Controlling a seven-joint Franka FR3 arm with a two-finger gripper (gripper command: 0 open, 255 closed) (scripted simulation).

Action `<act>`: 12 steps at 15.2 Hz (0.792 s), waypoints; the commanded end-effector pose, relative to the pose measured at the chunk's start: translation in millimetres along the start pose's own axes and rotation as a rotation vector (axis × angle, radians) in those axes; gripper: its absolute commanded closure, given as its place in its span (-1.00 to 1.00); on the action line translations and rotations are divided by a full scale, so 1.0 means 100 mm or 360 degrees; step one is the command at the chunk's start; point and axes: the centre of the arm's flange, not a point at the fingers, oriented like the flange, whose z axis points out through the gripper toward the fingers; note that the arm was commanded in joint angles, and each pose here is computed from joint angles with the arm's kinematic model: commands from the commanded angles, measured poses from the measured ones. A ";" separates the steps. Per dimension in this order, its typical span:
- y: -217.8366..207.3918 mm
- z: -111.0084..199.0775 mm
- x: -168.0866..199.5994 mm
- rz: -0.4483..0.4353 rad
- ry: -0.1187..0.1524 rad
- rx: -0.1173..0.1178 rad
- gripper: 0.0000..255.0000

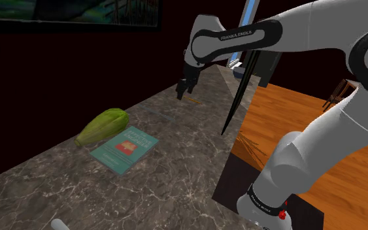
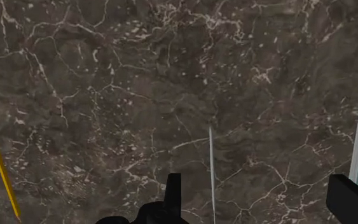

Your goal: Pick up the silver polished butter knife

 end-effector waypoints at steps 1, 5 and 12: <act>0.00 0.21 0.18 -0.0016 -0.0006 -0.0002 -1.00; 0.01 0.59 0.55 -0.0047 -0.0019 -0.0004 -1.00; 0.03 1.28 1.19 -0.0101 -0.0043 -0.0008 -1.00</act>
